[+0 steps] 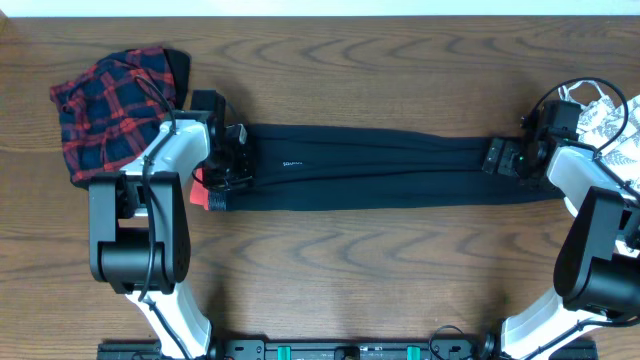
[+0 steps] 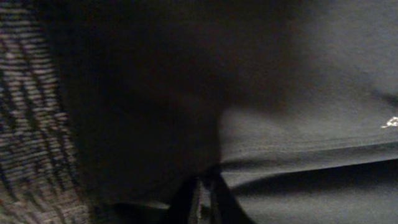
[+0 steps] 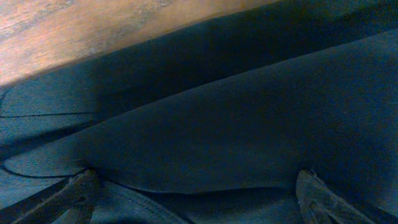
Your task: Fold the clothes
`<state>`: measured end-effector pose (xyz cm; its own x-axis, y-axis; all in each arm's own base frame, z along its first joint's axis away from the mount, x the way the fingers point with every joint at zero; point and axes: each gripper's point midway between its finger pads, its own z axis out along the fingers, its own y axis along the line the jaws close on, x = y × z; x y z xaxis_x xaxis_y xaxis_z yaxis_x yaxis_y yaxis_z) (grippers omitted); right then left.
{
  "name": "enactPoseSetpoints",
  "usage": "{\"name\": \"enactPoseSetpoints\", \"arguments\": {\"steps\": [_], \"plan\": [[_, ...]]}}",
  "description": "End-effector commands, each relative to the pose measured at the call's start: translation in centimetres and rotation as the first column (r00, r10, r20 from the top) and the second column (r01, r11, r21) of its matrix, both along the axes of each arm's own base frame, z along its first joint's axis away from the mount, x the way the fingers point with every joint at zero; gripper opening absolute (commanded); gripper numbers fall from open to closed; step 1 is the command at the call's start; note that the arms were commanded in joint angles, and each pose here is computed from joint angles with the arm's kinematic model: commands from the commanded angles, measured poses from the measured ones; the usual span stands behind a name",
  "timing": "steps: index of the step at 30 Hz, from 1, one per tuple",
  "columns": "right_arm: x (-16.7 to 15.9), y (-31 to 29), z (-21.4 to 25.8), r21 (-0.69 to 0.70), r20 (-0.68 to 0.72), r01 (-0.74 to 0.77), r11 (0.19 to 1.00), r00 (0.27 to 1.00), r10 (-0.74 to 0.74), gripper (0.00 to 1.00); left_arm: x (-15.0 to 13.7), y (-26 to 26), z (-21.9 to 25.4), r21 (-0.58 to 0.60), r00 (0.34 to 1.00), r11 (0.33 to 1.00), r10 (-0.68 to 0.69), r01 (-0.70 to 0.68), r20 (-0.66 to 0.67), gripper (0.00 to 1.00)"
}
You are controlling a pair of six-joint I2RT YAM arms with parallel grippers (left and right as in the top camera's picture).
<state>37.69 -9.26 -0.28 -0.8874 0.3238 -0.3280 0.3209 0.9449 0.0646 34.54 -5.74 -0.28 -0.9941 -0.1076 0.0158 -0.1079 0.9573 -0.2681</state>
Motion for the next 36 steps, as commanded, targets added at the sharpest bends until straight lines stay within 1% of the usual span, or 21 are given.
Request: {"name": "enactPoseSetpoints", "arguments": {"steps": [1, 3, 4, 8, 12, 13, 14, 16, 17, 18, 19, 20, 21, 22, 24, 25, 27, 28, 30, 33, 36], "plan": [[-2.6, 1.6, -1.6, 0.132, -0.073, 0.052, 0.99, 0.996, -0.042, 0.99, 0.0, 1.7, 0.1, 0.098, 0.999, 0.995, -0.015, 0.011, 0.043, 0.15], [-1.1, 1.9, 1.0, 0.141, 0.012, 0.016, 0.99, 1.0, -0.018, 0.99, 1.4, 1.6, 1.6, 0.096, 0.993, 0.995, -0.016, 0.004, 0.121, 0.27], [-0.4, 2.3, 2.4, 0.14, 0.06, -0.024, 0.99, 0.998, 0.016, 0.99, 1.8, 1.6, 2.1, 0.095, 0.989, 0.995, -0.016, 0.002, 0.149, 0.29], [1.3, 3.6, 7.4, 0.073, 0.196, -0.143, 0.987, 0.972, 0.126, 0.99, 3.3, 1.6, 4.5, 0.099, 0.968, 0.995, -0.045, 0.021, 0.248, 0.29], [2.0, 6.5, 13.3, 0.015, 0.326, -0.242, 0.97, 0.919, 0.224, 0.99, 4.2, 1.6, 8.1, 0.112, 0.934, 0.993, -0.076, 0.039, 0.35, 0.33], [1.9, 7.8, 14.6, 0.016, 0.353, -0.289, 0.957, 0.897, 0.265, 0.99, 4.3, 1.6, 9.1, 0.113, 0.923, 0.993, -0.076, 0.036, 0.377, 0.34], [1.7, 9.5, 16.0, 0.016, 0.389, -0.364, 0.931, 0.86, 0.33, 0.99, 4.4, 1.6, 10.4, 0.113, 0.91, 0.993, -0.077, 0.033, 0.408, 0.36], [0.9, 13.6, 19.2, 0.046, 0.486, -0.51, 0.859, 0.763, 0.427, 0.99, 4.3, 1.6, 12.7, 0.113, 0.884, 0.993, -0.075, 0.026, 0.462, 0.42], [0.7, 14.9, 20.3, 0.047, 0.526, -0.557, 0.829, 0.719, 0.454, 0.99, 4.2, 1.6, 13.9, 0.111, 0.869, 0.994, -0.074, 0.022, 0.489, 0.46], [0.7, 16.4, 21.6, 0.041, 0.57, -0.603, 0.797, 0.669, 0.477, 0.96, 4.0, 1.6, 14.8, 0.11, 0.858, 0.994, -0.073, 0.019, 0.509, 0.47], [0.7, 17.2, 22.3, 0.026, 0.59, -0.622, 0.782, 0.641, 0.491, 0.82, 3.8, 1.6, 15.7, 0.11, 0.847, 0.994, -0.073, 0.017, 0.527, 0.48], [0.8, 17.7, 22.5, 0.001, 0.591, -0.625, 0.781, 0.63, 0.503, 0.54, 3.5, 1.6, 16.4, 0.11, 0.841, 0.994, -0.073, 0.016, 0.537, 0.49], [0.9, 18.0, 22.2, -0.014, 0.577, -0.612, 0.791, 0.641, 0.507, 0.33, 3.3, 1.6, 16.8, 0.11, 0.837, 0.994, -0.072, 0.015, 0.543, 0.49], [1.0, 18.1, 21.6, -0.019, 0.553, -0.592, 0.806, 0.665, 0.502, 0.23, 2.9, 1.6, 17.2, 0.11, 0.835, 0.994, -0.073, 0.015, 0.545, 0.49], [1.0, 19.1, 20.2, -0.023, 0.512, -0.593, 0.805, 0.684, 0.519, 0.09, 2.4, 1.6, 17.2, 0.109, 0.843, 0.994, -0.072, 0.016, 0.533, 0.48], [0.9, 19.8, 19.4, -0.021, 0.491, -0.606, 0.796, 0.687, 0.536, 0.05, 2.1, 1.6, 17.1, 0.109, 0.85, 0.994, -0.072, 0.017, 0.522, 0.48], [0.7, 21.9, 17.3, -0.017, 0.446, -0.659, 0.752, 0.668, 0.596, 0.04, 1.4, 1.6, 16.7, 0.105, 0.866, 0.994, -0.069, 0.019, 0.495, 0.49], [0.6, 22.8, 16.3, -0.019, 0.425, -0.687, 0.727, 0.652, 0.628, 0.09, 1.2, 1.6, 16.6, 0.105, 0.871, 0.994, -0.069, 0.02, 0.487, 0.48], [0.3, 24.6, 13.8, -0.036, 0.371, -0.743, 0.668, 0.611, 0.699, 0.4, 1.0, 1.6, 16.4, 0.106, 0.877, 0.994, -0.069, 0.021, 0.476, 0.48], [0.1, 25.8, 9.9, -0.07, 0.266, -0.787, 0.613, 0.577, 0.772, 0.42, 0.9, 1.6, 16.4, 0.106, 0.879, 0.994, -0.07, 0.022, 0.471, 0.48], [-0.7, 26.7, 6.6, -0.051, 0.191, -0.827, 0.56, 0.542, 0.818, 0.39, 0.7, 1.6, 16.3, 0.106, 0.882, 0.994, -0.07, 0.023, 0.466, 0.48]]}}
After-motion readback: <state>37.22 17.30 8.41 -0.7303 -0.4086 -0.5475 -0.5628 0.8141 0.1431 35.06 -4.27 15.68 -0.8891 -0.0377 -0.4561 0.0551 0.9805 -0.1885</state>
